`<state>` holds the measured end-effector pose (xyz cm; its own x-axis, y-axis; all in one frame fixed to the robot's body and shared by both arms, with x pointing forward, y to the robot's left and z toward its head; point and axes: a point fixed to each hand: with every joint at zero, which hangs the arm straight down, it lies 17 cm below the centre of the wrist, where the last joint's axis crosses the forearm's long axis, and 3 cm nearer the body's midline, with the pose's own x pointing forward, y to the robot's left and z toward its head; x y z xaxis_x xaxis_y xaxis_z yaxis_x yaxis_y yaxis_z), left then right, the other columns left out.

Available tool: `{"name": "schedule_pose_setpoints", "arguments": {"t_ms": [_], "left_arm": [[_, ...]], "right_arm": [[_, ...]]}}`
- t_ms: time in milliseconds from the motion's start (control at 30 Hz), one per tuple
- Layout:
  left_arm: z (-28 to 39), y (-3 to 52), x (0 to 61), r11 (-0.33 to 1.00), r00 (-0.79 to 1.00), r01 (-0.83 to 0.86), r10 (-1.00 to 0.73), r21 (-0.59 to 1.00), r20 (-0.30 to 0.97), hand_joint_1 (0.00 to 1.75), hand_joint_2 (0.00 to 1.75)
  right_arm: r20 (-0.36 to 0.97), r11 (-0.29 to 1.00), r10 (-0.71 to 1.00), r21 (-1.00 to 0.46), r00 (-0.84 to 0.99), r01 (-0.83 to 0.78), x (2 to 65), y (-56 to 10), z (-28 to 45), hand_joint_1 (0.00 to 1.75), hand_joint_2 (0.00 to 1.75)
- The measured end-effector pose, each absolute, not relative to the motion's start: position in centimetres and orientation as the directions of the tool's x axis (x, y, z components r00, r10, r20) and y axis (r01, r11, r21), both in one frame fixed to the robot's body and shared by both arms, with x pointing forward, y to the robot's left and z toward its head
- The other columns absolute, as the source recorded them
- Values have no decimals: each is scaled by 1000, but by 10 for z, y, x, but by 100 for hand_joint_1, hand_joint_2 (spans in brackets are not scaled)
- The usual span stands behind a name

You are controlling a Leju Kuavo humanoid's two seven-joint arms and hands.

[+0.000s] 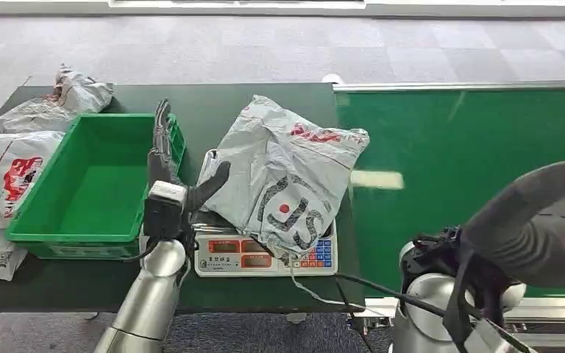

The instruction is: Moved the parcel from conveyor to table for the left to box.

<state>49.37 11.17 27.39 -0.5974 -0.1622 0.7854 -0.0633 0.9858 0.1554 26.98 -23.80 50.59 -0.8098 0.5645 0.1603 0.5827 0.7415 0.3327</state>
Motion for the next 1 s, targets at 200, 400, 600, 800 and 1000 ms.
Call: {"name": "schedule_pose_setpoints", "arguments": {"t_ms": [200, 400, 600, 800, 1000], "left_arm": [[262, 69, 520, 936, -568, 69, -248, 345, 785, 0, 175], [225, 14, 524, 780, -573, 249, -359, 574, 736, 0, 175], [185, -15, 518, 636, -567, 338, -451, 694, 690, 0, 175], [150, -26, 509, 534, -555, 384, -518, 753, 651, 0, 175], [131, -29, 504, 463, -549, 415, -559, 783, 622, 0, 175]], "right_arm": [[152, 757, 520, 373, -840, 536, 262, -242, 504, 0, 175], [179, 773, 486, 369, -855, 516, 273, -239, 498, 0, 175], [196, 780, 480, 352, -855, 518, 280, -235, 494, 0, 175], [205, 783, 478, 340, -854, 520, 284, -233, 491, 0, 175], [210, 786, 476, 333, -854, 521, 287, -231, 489, 0, 175]]}}
